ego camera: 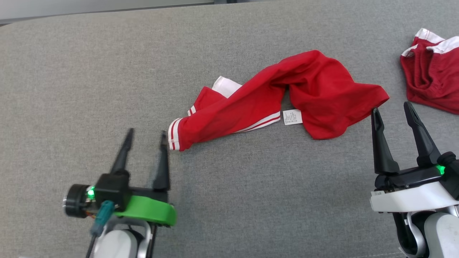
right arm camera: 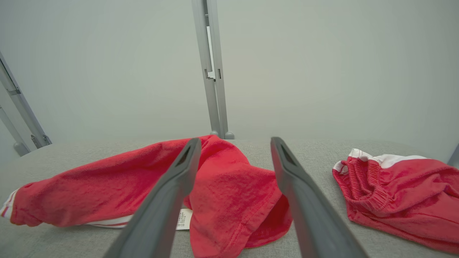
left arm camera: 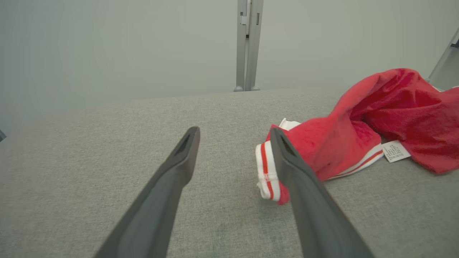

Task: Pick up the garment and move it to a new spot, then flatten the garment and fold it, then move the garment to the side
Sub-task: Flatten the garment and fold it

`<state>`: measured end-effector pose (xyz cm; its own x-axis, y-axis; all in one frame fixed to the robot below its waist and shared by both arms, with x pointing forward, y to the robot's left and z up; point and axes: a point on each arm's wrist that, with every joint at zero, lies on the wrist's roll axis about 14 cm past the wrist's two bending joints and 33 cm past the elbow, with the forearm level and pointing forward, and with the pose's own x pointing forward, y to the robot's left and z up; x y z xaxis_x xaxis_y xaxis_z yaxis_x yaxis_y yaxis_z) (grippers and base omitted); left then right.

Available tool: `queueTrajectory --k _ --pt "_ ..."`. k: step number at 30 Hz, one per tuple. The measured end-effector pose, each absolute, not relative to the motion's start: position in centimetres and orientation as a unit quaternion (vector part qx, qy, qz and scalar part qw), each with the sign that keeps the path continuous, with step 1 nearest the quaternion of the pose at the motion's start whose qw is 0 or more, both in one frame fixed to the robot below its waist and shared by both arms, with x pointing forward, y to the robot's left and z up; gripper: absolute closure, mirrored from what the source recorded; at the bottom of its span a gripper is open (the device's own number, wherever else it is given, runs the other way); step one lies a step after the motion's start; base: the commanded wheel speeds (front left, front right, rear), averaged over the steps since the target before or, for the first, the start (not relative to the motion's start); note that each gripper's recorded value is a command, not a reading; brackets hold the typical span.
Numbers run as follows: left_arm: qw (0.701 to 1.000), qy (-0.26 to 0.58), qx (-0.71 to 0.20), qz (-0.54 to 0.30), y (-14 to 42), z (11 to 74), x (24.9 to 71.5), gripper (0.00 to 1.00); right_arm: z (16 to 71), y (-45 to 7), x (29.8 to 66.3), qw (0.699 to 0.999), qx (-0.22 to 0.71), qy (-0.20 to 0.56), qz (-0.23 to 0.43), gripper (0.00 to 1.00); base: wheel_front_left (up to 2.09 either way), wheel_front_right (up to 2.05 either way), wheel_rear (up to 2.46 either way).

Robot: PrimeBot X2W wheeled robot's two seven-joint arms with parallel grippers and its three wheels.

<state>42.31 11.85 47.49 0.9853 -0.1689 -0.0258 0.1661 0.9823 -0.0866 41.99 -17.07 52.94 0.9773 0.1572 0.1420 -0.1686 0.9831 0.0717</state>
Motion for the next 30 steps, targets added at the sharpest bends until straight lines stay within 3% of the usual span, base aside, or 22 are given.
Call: queueTrajectory --k 5,11,12,13,19,30 --pt "0.98 0.107 -0.069 -0.151 8.1 44.6 41.3 0.0 52.2 -16.6 42.4 0.993 0.044 -0.058 0.088 0.0 0.0 0.0 0.0" --pt "0.974 0.145 -0.086 -0.153 7.9 42.5 42.2 0.0 51.3 -17.1 42.7 0.995 0.046 -0.046 0.081 0.0 0.0 0.0 0.0" --pt "0.972 0.144 -0.099 -0.158 7.6 42.6 42.3 0.55 51.2 -17.2 42.7 0.995 0.046 -0.044 0.078 0.0 0.0 0.0 0.0" --pt "0.971 0.135 -0.105 -0.165 7.4 43.0 42.6 1.0 51.0 -17.4 42.7 0.995 0.047 -0.042 0.076 0.0 0.0 0.0 0.0" --pt "0.966 0.107 -0.101 -0.212 6.1 45.9 43.2 1.0 51.2 -17.8 42.7 0.995 0.047 -0.045 0.069 0.0 0.0 0.0 0.0" --pt "0.962 -0.003 -0.083 -0.261 5.7 57.5 41.2 1.0 51.8 -16.6 42.4 0.993 0.067 -0.054 0.077 0.0 0.0 0.0 0.0"
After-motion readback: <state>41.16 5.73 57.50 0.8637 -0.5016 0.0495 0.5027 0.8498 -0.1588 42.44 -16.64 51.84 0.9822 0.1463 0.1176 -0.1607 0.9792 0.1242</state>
